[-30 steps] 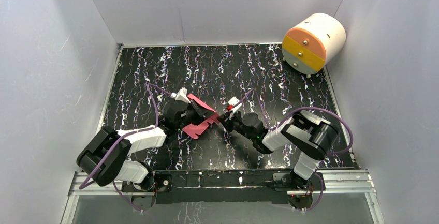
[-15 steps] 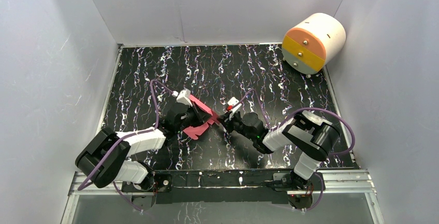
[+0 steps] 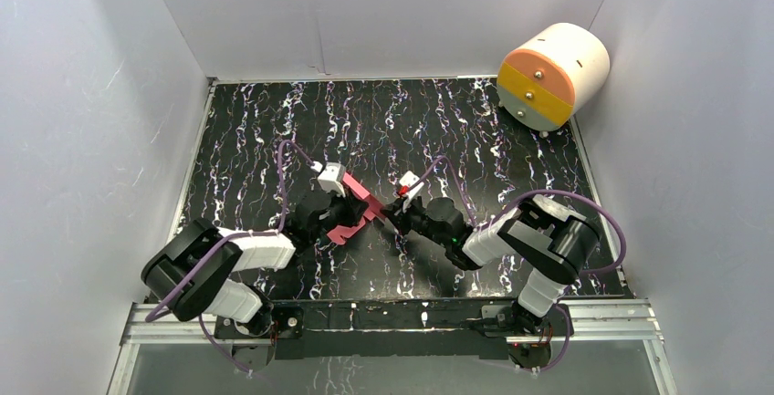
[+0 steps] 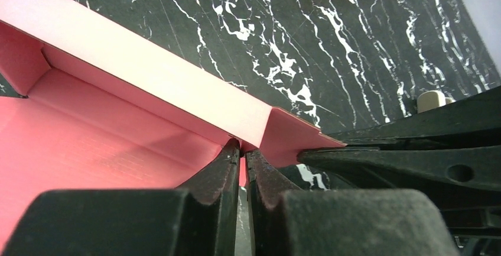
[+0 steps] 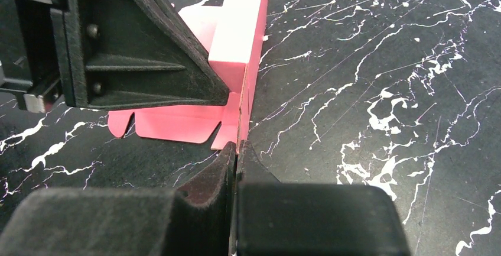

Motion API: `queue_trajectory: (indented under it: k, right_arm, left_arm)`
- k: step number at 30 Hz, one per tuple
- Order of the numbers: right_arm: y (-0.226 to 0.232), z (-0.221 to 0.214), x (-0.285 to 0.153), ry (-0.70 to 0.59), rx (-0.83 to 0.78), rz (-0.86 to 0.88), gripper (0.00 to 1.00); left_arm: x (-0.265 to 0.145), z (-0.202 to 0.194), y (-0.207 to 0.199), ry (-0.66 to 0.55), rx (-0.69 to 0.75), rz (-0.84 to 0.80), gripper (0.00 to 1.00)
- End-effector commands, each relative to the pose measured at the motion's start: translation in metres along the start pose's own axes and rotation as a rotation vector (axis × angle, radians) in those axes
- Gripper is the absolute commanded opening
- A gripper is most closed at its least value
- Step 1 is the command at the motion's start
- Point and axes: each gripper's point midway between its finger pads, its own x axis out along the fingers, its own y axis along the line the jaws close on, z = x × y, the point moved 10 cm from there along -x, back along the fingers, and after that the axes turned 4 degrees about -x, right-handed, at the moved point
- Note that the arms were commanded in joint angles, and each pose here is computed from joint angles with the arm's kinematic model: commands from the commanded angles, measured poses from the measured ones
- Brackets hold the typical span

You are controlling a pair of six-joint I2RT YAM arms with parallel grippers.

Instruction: Fold the paper box

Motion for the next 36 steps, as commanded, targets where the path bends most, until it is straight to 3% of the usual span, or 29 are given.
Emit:
queue_trajectory:
  k: [1,14,26,31,36]
  right_arm:
    - [0.007,0.027,0.007,-0.103,0.008,0.065,0.03]
    - [0.001,0.031,0.005,-0.076,-0.002,-0.008,0.04]
    - [0.000,0.030,0.004,-0.065,-0.018,-0.018,0.04]
    - [0.001,0.029,0.005,-0.062,-0.017,-0.008,0.04]
    - [0.001,0.029,0.004,-0.066,-0.012,-0.007,0.04]
  left_arm:
    - [0.007,0.008,0.008,-0.108,0.114,0.044,0.08]
    - [-0.027,0.002,0.004,-0.117,0.189,-0.060,0.39]
    - [-0.053,-0.020,0.008,-0.097,0.178,0.013,0.52]
    - [-0.042,-0.027,-0.005,-0.090,0.293,0.066,0.62]
    - [-0.027,-0.032,-0.017,-0.112,0.364,0.107,0.67]
